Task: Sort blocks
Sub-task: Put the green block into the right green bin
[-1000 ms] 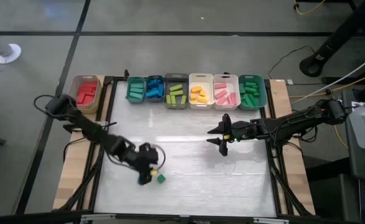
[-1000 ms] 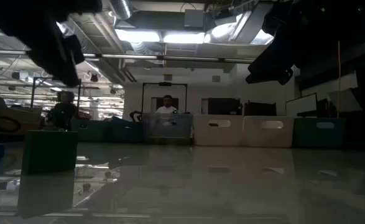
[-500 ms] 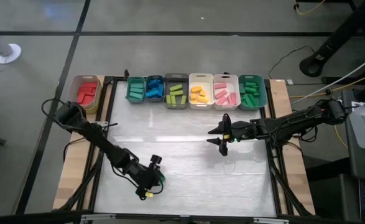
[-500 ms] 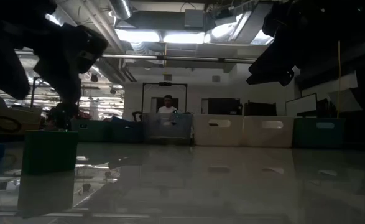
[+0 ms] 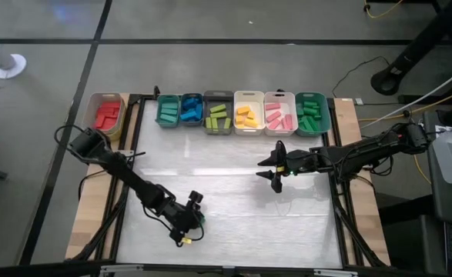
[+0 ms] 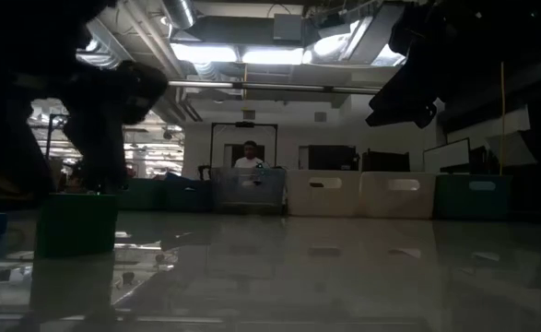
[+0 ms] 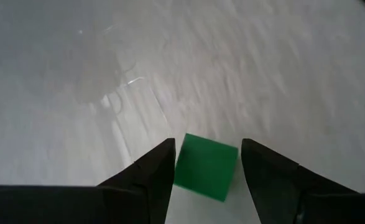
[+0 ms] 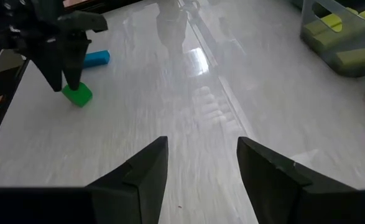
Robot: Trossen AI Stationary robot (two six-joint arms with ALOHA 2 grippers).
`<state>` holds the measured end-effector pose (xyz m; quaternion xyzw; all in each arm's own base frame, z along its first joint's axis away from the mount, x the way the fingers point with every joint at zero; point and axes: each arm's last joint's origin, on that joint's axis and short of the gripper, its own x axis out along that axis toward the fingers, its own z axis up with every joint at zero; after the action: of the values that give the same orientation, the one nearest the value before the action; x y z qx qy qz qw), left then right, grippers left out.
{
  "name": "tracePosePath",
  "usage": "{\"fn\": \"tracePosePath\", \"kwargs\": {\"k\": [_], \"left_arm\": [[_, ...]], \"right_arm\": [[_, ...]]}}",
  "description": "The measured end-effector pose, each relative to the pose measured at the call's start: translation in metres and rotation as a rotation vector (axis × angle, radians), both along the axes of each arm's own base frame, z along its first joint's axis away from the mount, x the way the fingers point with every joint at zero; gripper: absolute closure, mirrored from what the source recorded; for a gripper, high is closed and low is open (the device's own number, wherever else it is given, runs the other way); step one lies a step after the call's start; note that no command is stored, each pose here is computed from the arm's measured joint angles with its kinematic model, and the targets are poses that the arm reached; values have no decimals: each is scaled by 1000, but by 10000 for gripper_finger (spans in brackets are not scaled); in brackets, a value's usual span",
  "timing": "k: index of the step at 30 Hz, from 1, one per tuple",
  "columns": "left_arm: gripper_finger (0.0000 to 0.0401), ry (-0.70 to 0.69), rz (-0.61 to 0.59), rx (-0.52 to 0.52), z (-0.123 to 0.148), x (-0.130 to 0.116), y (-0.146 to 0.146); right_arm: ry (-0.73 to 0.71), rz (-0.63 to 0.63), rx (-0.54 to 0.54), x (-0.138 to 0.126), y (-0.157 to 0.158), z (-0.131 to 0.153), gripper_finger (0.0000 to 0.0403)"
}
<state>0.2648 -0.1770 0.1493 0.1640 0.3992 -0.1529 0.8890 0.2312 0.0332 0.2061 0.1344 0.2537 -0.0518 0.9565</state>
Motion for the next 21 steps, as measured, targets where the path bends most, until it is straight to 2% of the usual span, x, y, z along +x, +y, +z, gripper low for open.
{"fn": "tracePosePath", "kwargs": {"k": [5,13,15,21], "left_arm": [[230,18,-27,40,-8,3,2],[237,31,4,39,-11,7,9],[249,35,34,24,-11,9,12],[286,42,224,-80,-11,20,30]], "right_arm": [[1,0,0,0,0,0,210],[0,1,0,0,0,0,210],[-1,1,0,0,0,0,210],[-1,-2,5,0,0,0,210]]}}
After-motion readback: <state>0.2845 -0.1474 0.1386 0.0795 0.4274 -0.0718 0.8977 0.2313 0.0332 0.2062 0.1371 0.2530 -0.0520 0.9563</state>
